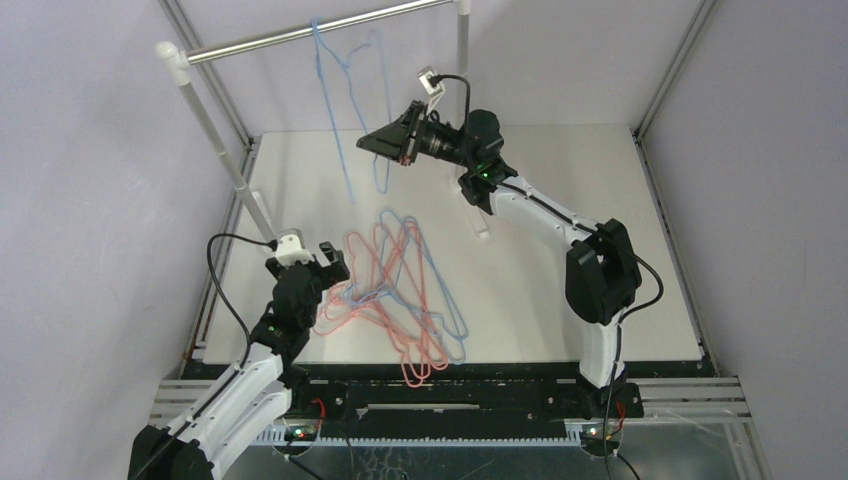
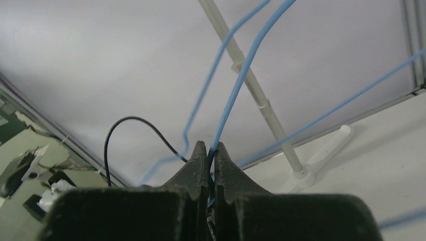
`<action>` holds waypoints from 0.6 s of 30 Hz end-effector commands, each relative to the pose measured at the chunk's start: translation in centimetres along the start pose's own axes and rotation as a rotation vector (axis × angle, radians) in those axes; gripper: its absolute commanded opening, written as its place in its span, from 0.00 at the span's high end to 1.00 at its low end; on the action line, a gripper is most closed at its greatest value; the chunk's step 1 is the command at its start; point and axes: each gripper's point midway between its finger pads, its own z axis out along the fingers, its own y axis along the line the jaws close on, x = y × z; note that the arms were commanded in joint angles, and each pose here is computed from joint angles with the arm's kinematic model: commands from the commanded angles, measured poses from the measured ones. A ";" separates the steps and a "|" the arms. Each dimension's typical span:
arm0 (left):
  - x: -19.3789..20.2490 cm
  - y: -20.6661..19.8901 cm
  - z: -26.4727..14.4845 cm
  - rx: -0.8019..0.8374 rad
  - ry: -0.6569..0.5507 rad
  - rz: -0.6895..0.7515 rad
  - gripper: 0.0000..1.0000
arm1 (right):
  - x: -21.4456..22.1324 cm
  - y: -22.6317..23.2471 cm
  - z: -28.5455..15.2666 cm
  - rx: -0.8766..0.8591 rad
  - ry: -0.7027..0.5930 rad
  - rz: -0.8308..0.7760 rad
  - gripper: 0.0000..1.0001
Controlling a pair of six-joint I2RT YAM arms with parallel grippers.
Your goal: Organize the hangers
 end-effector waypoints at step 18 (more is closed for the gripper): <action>-0.5 -0.4 0.1 0.014 -0.021 -0.010 0.01 | 1.7 -0.4 -4.6 0.175 0.046 -0.054 0.00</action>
